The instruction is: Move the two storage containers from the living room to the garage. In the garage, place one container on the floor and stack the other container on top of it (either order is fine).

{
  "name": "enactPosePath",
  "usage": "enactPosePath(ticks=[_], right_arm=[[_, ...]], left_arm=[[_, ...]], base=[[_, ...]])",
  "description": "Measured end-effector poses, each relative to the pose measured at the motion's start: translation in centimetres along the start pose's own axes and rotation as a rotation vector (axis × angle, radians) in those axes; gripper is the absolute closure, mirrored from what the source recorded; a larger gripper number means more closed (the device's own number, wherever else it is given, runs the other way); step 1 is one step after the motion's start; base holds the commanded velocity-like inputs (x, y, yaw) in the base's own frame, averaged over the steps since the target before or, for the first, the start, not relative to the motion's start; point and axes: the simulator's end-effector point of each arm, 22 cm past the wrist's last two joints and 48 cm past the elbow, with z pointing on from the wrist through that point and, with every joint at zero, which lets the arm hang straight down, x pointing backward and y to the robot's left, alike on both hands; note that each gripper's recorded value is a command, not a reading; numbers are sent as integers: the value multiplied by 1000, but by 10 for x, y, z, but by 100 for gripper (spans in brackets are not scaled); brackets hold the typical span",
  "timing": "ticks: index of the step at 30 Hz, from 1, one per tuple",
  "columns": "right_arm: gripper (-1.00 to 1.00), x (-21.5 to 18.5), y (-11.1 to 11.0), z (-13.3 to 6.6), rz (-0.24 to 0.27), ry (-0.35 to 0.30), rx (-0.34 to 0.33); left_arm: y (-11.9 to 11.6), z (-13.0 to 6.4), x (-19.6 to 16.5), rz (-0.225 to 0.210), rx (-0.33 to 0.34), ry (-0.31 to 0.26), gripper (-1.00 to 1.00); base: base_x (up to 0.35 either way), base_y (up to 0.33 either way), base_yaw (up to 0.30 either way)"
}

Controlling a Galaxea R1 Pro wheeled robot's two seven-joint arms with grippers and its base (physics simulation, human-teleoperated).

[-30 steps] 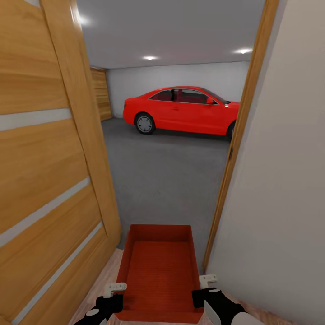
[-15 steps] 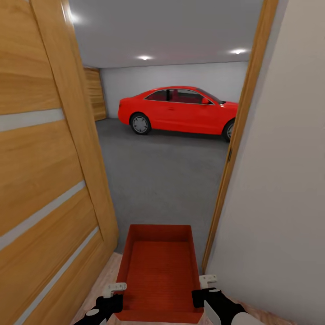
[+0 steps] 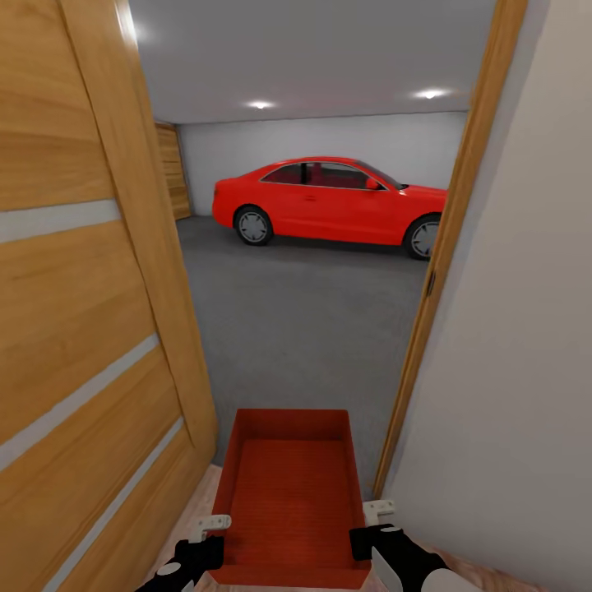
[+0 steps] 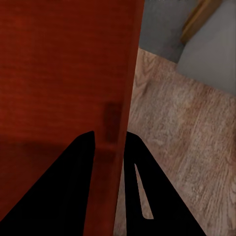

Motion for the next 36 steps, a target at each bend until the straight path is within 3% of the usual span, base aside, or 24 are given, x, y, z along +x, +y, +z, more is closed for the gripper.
enactPosePath(ticks=[36], right_arm=[[100,0,0,0,0,0,0]], left_arm=[[0,0,0,0,0,0,100]], base=[[71,89,-78]])
